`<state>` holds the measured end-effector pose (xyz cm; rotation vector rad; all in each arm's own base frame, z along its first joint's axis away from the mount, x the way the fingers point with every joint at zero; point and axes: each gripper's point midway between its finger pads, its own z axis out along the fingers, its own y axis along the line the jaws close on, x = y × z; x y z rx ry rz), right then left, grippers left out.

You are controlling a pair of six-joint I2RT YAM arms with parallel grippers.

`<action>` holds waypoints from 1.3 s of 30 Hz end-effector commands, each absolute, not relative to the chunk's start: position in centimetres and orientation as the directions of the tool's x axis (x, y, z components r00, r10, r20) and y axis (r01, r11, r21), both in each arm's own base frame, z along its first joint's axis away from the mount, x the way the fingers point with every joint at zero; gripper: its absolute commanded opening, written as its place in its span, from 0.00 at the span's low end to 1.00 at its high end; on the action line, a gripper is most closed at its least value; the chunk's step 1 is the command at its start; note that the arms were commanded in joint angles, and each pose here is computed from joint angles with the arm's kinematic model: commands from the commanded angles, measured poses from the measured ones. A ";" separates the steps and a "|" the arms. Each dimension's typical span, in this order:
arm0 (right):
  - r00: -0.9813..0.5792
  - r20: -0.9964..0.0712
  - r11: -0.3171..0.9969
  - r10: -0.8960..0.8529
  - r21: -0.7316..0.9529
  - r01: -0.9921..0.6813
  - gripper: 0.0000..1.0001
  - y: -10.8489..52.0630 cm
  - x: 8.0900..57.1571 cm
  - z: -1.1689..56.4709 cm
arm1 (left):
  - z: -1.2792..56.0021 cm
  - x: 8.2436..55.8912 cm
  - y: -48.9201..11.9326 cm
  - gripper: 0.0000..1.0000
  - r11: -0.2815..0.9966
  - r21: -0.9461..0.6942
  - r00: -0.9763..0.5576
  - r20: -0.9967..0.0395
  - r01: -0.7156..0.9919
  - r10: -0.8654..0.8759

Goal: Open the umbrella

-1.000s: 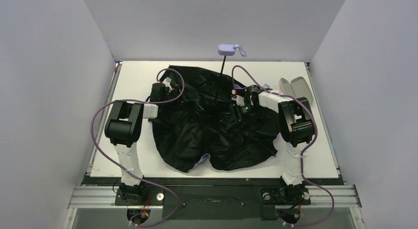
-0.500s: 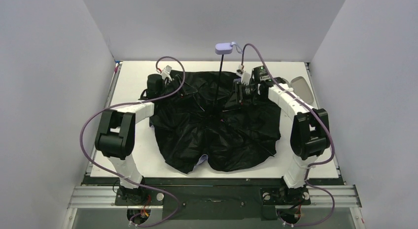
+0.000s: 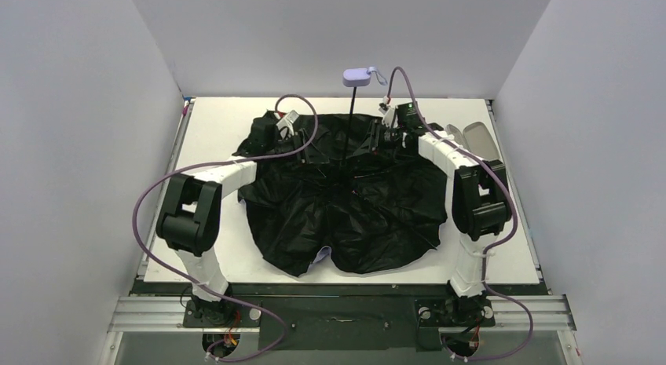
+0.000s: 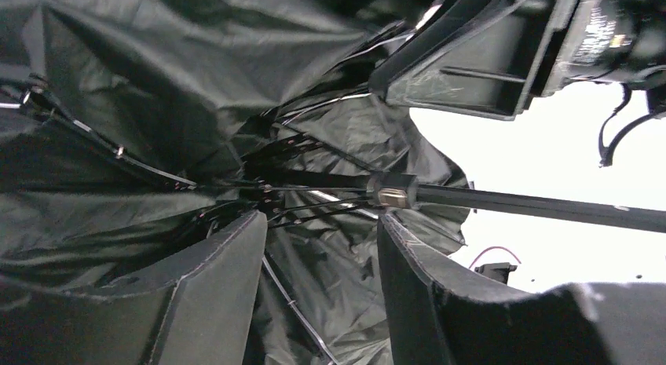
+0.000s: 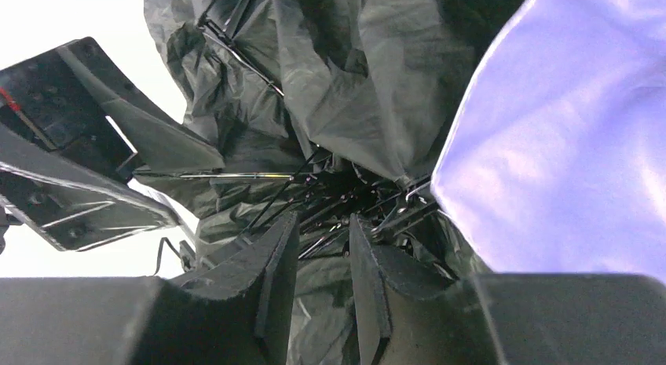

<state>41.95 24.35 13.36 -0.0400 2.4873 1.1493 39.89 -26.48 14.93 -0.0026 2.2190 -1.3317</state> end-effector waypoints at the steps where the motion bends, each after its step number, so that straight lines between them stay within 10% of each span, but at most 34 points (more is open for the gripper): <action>1: -0.898 -0.411 0.652 0.157 0.726 -0.219 0.27 26.3 43.6 13.9 | 11.8 38.7 -26.6 0.50 0.545 -0.795 -0.909 -0.396 0.268 -0.130; 10: -0.923 -0.370 0.783 0.101 0.603 -0.156 0.26 22.1 43.7 6.1 | 4.1 35.2 -23.0 0.48 0.680 -0.728 -0.974 -0.206 0.086 -0.097; 22: -0.928 -0.372 0.857 -0.008 0.476 -0.199 0.35 18.1 44.1 2.5 | -0.4 36.1 -17.7 0.64 0.802 -0.598 -0.965 -0.208 -0.002 -0.158; 30: -0.789 -0.614 0.680 0.027 0.589 -0.435 0.51 21.4 44.5 16.2 | 14.4 41.1 -19.3 1.00 0.659 -0.634 -0.703 -0.676 0.404 -0.219; 39: -0.571 -0.819 0.687 0.048 0.442 -0.576 0.62 18.4 42.3 25.7 | 26.5 42.8 -15.7 0.97 0.790 -0.280 -0.210 -0.958 0.545 -0.194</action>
